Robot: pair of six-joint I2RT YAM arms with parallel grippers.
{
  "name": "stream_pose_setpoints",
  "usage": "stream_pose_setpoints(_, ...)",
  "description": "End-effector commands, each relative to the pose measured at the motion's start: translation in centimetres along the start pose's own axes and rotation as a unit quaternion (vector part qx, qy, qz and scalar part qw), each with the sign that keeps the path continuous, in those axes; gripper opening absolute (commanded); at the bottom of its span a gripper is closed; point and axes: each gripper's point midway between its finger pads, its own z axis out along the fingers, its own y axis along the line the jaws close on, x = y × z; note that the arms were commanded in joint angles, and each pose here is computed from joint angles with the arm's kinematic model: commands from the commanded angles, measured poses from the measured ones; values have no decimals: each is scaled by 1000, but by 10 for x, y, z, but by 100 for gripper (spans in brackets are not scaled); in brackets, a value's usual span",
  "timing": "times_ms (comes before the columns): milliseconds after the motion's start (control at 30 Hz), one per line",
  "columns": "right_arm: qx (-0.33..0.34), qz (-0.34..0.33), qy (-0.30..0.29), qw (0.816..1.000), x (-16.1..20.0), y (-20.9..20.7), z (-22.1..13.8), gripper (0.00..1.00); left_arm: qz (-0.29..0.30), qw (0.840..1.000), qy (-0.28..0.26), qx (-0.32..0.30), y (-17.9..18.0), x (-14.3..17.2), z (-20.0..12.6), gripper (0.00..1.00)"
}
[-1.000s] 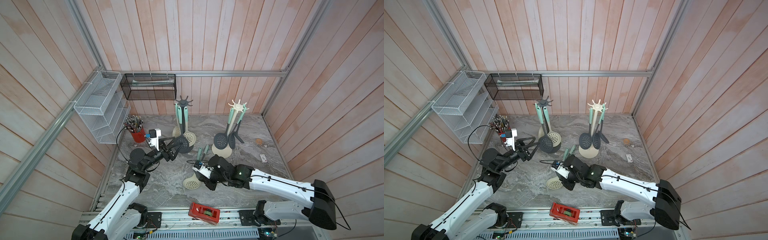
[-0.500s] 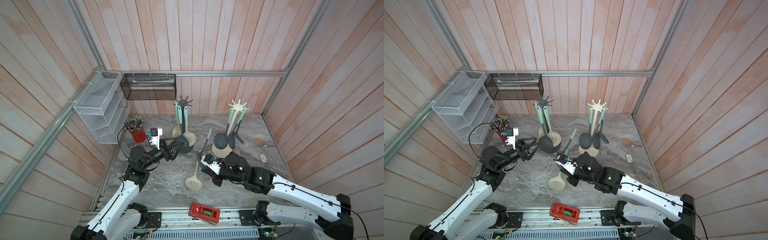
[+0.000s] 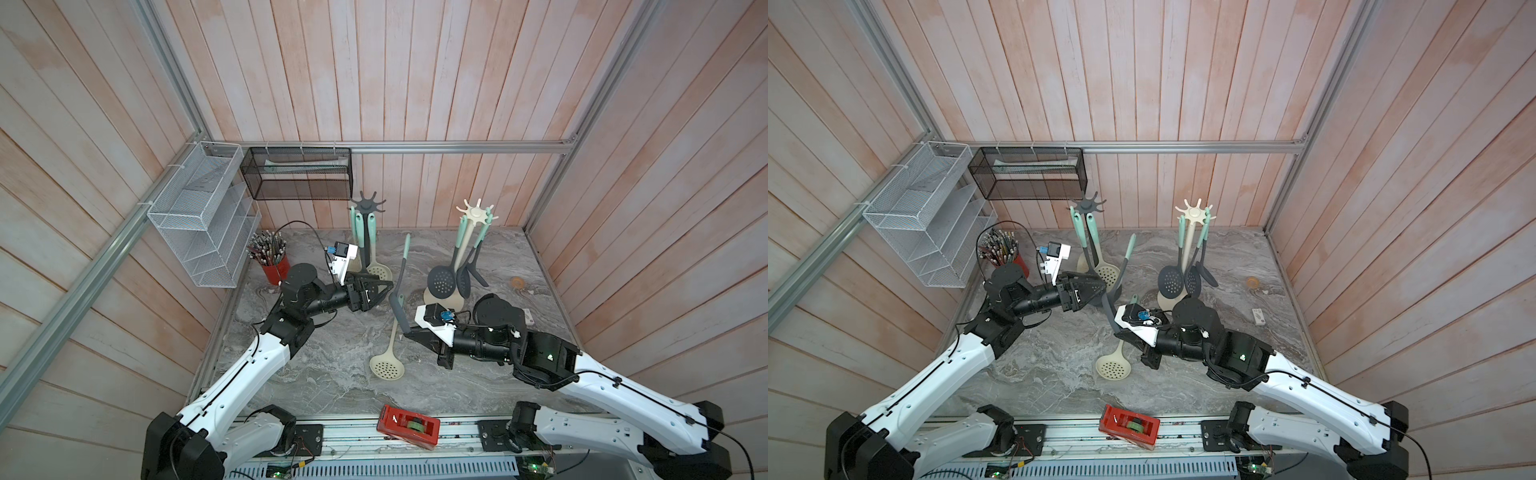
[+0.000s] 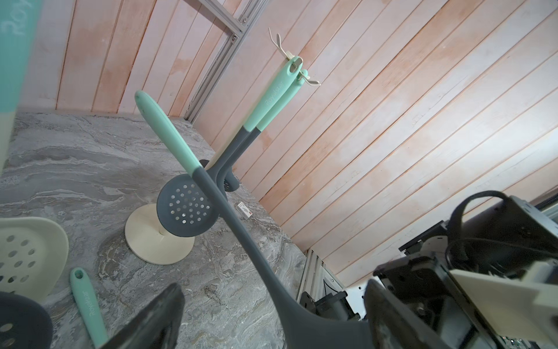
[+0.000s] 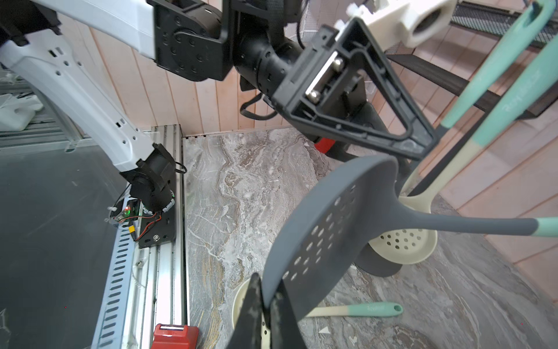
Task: Hang the skimmer on the kitchen utensil rack
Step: Pick up the skimmer from the center of the board.
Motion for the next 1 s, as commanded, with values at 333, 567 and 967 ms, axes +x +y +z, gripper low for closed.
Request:
stream_pose_setpoints(333, -68, -6, 0, 998, 6, 29, -19, 0, -22, 996, 70, -41, 12, 24, 34, 85)
stream_pose_setpoints(567, -69, -3, 24, 997, 17, 30, -15, 0, -11, 992, 103, -77, 19, 36, 49, 71)
stream_pose_setpoints(967, -57, 0, 53, 997, 32, 26, -9, 0, -8, 987, 120, -106, 30, 46, 57, 28)
